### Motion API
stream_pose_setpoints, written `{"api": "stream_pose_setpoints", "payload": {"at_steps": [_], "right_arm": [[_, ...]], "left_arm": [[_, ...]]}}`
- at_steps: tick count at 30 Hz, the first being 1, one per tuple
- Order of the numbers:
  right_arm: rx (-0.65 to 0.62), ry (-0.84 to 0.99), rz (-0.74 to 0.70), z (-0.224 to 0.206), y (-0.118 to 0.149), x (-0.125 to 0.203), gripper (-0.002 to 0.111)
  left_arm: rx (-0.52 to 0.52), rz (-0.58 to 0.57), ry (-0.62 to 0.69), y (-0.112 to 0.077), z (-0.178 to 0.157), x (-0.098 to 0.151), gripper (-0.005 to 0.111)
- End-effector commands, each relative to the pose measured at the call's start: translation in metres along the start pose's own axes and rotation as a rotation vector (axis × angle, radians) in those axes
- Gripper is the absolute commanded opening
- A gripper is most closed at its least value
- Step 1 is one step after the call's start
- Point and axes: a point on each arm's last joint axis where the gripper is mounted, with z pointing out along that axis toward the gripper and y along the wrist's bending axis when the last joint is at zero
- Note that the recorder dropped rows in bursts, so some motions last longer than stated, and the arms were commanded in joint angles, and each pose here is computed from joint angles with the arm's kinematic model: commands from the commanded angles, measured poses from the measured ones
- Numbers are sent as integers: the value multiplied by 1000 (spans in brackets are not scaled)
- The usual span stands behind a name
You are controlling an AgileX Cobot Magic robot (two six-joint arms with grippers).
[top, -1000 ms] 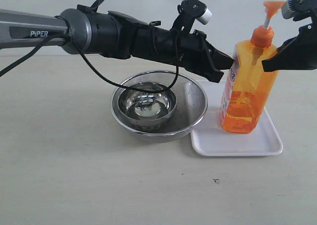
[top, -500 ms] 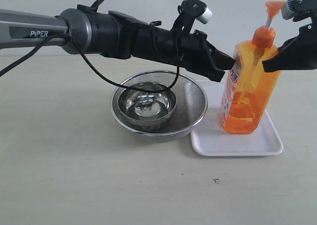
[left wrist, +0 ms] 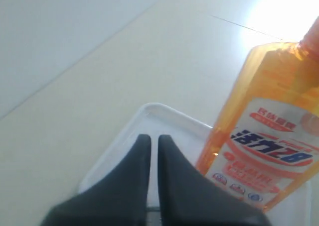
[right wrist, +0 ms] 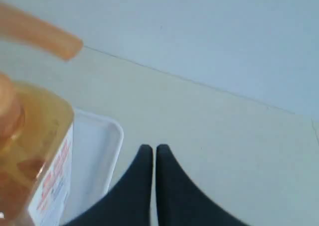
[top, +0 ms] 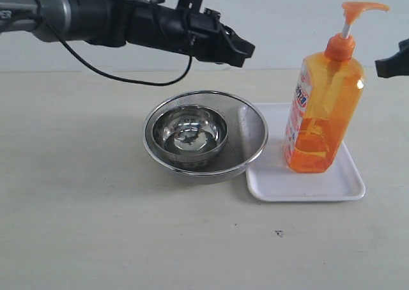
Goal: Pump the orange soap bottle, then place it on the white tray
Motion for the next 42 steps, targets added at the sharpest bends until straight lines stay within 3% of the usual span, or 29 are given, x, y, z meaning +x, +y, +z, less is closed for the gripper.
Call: {"api": "stream_pose_setpoints", "payload": {"at_steps": [1, 7, 8, 11, 17, 42], "right_arm": [[59, -5, 129, -39, 3, 25, 0], [18, -194, 231, -113, 21, 47, 0], [34, -265, 227, -130, 21, 48, 0], [79, -376, 224, -155, 19, 45, 0], [118, -610, 216, -206, 21, 43, 0], [176, -648, 247, -215, 16, 45, 0]], "left_arm": [[-50, 13, 61, 3, -31, -11, 5], [-86, 15, 107, -19, -68, -5, 5], [-167, 11, 103, -20, -79, -1, 5], [-254, 8, 89, -17, -90, 0, 5], [-260, 13, 80, -19, -94, -4, 5], [-259, 13, 80, -19, -94, -4, 5]]}}
